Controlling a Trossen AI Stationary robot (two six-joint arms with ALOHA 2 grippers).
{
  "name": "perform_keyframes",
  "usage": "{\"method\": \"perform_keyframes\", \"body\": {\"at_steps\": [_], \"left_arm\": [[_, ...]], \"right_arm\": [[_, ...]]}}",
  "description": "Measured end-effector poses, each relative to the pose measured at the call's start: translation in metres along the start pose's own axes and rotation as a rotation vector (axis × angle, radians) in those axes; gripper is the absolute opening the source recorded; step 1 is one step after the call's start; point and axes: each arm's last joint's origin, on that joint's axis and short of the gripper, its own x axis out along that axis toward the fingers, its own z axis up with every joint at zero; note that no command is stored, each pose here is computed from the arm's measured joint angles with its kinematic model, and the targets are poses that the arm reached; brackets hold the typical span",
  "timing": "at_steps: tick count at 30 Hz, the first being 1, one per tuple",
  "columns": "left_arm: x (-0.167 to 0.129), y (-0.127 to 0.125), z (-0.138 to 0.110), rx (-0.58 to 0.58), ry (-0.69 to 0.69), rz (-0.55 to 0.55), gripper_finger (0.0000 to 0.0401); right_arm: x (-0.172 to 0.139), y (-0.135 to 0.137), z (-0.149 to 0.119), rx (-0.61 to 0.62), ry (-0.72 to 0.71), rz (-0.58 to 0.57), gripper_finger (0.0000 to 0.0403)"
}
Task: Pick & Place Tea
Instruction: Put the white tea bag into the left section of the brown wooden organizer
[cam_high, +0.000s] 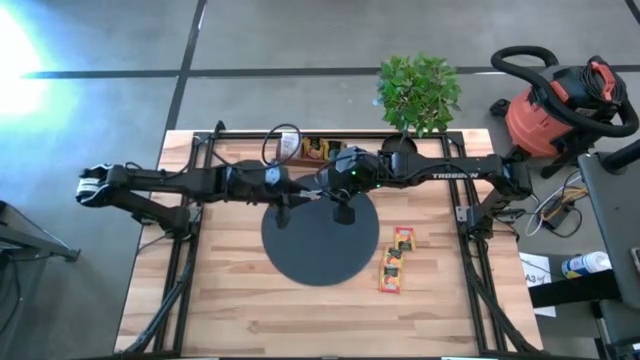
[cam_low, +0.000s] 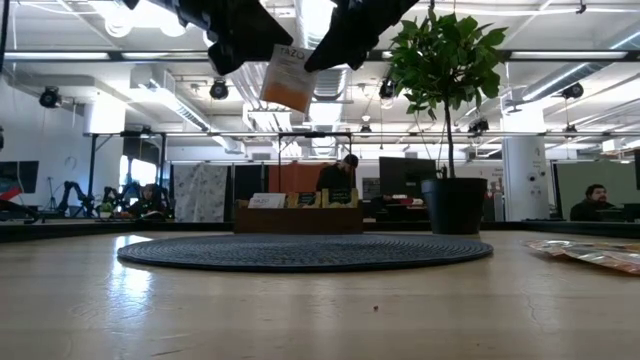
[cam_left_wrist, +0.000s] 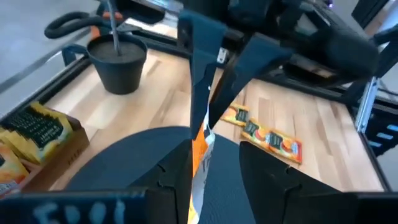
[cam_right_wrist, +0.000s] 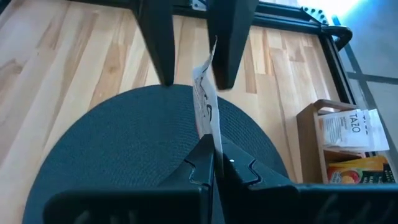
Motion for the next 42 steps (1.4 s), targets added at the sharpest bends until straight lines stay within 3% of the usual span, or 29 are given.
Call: {"method": "perform_keyframes", "body": {"at_steps": [7,11,16,24,29,34,38,42], "left_arm": [[0.007,-0.002,0.005,0.032,0.034,0.006,0.0109],[0.007,-0.002,0.005,0.056,0.116,0.025,0.0068],[0.006,-0.001,0.006,0.071,0.118,0.042,0.0007],[0.006,0.001,0.004,0.105,0.138,0.089,0.0001],[0.005,0.006,0.002,0.127,0.160,0.139,0.0001],[0.001,0.015,-0.001,0.192,0.208,0.253,0.0000],[-0.006,0.038,-0.005,0.217,0.262,0.356,0.0000],[-0.019,0.072,-0.009,0.160,0.255,0.420,0.0000]], "right_arm": [[0.000,0.000,0.000,0.022,0.005,-0.022,0.0008],[0.000,-0.001,0.000,0.029,0.006,-0.024,0.0008],[-0.001,-0.001,0.000,0.032,0.005,-0.024,0.0008],[-0.001,-0.001,0.000,0.110,0.003,-0.025,0.0012],[-0.001,-0.001,0.000,0.139,0.003,-0.038,0.0053],[-0.004,-0.004,0.001,0.160,0.002,-0.136,0.0121],[-0.016,-0.005,0.003,0.184,-0.013,-0.225,0.0162],[-0.028,-0.005,0.006,0.235,-0.035,-0.232,0.0183]]}}
